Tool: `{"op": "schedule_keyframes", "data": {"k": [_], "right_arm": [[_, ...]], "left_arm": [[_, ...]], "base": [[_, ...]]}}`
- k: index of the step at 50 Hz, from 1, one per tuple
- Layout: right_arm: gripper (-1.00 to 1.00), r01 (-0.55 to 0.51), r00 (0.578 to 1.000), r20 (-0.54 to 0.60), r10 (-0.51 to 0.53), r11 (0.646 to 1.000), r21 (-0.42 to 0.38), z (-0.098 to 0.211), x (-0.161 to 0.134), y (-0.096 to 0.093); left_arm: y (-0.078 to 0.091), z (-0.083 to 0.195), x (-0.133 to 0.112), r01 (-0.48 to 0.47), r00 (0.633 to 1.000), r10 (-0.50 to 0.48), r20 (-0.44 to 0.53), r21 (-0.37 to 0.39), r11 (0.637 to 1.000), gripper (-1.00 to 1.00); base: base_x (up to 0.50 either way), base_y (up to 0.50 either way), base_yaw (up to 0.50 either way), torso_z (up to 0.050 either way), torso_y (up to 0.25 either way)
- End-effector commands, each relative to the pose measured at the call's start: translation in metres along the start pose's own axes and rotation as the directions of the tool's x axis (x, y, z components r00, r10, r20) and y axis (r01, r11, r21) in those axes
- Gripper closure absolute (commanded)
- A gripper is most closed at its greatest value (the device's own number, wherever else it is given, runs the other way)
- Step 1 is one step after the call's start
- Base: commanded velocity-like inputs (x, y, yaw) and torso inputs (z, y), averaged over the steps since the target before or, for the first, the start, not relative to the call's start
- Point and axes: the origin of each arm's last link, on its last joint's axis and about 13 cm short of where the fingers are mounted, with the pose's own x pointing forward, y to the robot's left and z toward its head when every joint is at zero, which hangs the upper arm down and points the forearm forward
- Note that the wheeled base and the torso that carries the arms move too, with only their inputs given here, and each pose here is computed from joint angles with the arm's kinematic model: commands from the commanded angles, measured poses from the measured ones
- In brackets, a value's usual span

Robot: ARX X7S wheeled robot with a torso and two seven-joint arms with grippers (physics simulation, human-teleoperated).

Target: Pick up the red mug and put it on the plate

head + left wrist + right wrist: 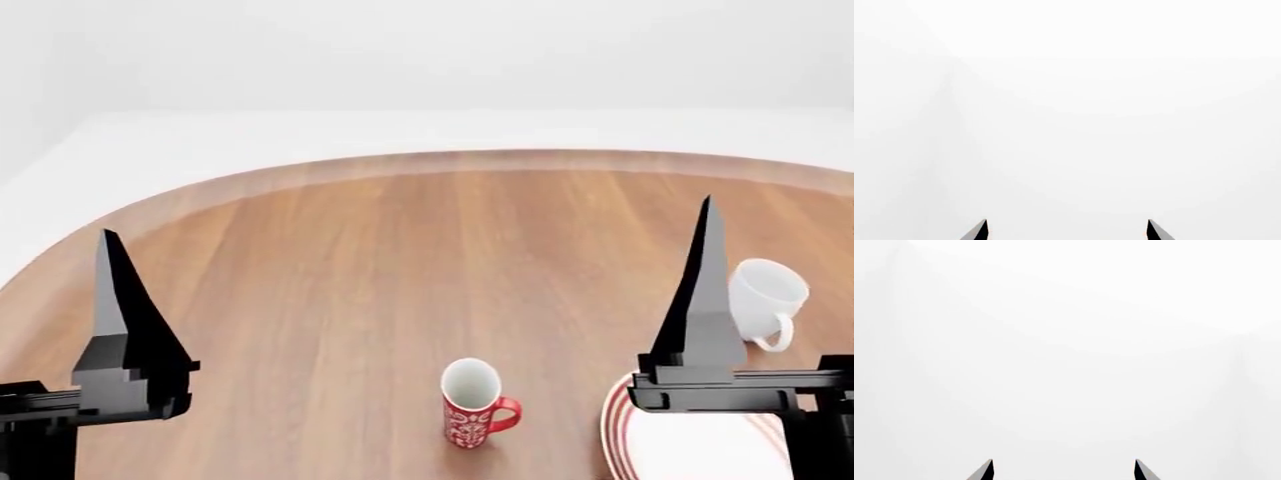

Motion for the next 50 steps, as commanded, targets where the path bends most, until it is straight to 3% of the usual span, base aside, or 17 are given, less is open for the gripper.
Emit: {"op": "schedule_keyframes", "data": {"k": [1, 14, 23, 26, 32, 33, 35, 39, 50], "right_arm": [[-1.00, 0.012, 1.000, -0.012, -0.012, 1.000, -0.012, -0.001, 0.000, 0.000], [-1.00, 0.027, 0.999, -0.039, -0.029, 0.999, -0.036, -0.002, 0.003, 0.001], [-1.00, -0.035, 0.995, -0.091, 0.030, 0.998, -0.051, 0.000, 0.021, -0.008], [-1.00, -0.095, 0.985, -0.147, 0.092, 0.995, -0.014, -0.002, 0.029, -0.015], [-1.00, -0.147, 0.931, -0.331, 0.154, 0.988, 0.046, -0.010, 0.042, -0.030], [-1.00, -0.177, 0.913, -0.355, 0.201, 0.979, 0.097, -0.011, 0.043, -0.033], [-1.00, -0.164, 0.898, -0.391, 0.201, 0.978, 0.125, -0.013, 0.045, -0.039], [-1.00, -0.233, 0.850, -0.437, 0.294, 0.954, 0.189, -0.019, 0.045, -0.048], [-1.00, -0.394, 0.747, -0.494, 0.446, 0.894, 0.212, -0.037, 0.052, -0.074]], "left_arm": [[0.000, -0.001, 0.000, 0.001, 1.000, -0.001, -0.002, 0.001, 1.000, -1.00], [0.000, -0.001, 0.001, 0.001, 1.000, -0.001, -0.003, 0.001, 1.000, -1.00], [0.000, -0.002, 0.000, 0.001, 1.000, -0.001, -0.005, 0.002, 1.000, -1.00], [0.000, -0.003, 0.001, 0.000, 1.000, 0.000, -0.007, 0.001, 1.000, -1.00], [0.000, -0.003, 0.001, 0.002, 1.000, -0.002, -0.008, 0.001, 1.000, -1.00], [0.000, -0.003, 0.001, 0.001, 1.000, -0.001, -0.009, 0.001, 1.000, -1.00], [0.000, -0.003, 0.001, 0.002, 1.000, -0.002, -0.009, 0.002, 1.000, -1.00], [0.000, -0.004, 0.001, 0.002, 1.000, -0.002, -0.011, 0.002, 1.000, -1.00], [0.000, -0.004, 0.001, 0.003, 1.000, -0.003, -0.012, 0.003, 1.000, -1.00]], "base": [[0.34, -0.01, 0.00, 0.000, 0.000], [0.15, 0.00, 0.00, 0.000, 0.000], [0.00, 0.00, 0.00, 0.000, 0.000], [0.00, 0.00, 0.00, 0.000, 0.000], [0.00, 0.00, 0.00, 0.000, 0.000], [0.00, 0.00, 0.00, 0.000, 0.000], [0.00, 0.00, 0.00, 0.000, 0.000], [0.00, 0.00, 0.00, 0.000, 0.000], [0.00, 0.00, 0.00, 0.000, 0.000]]}}
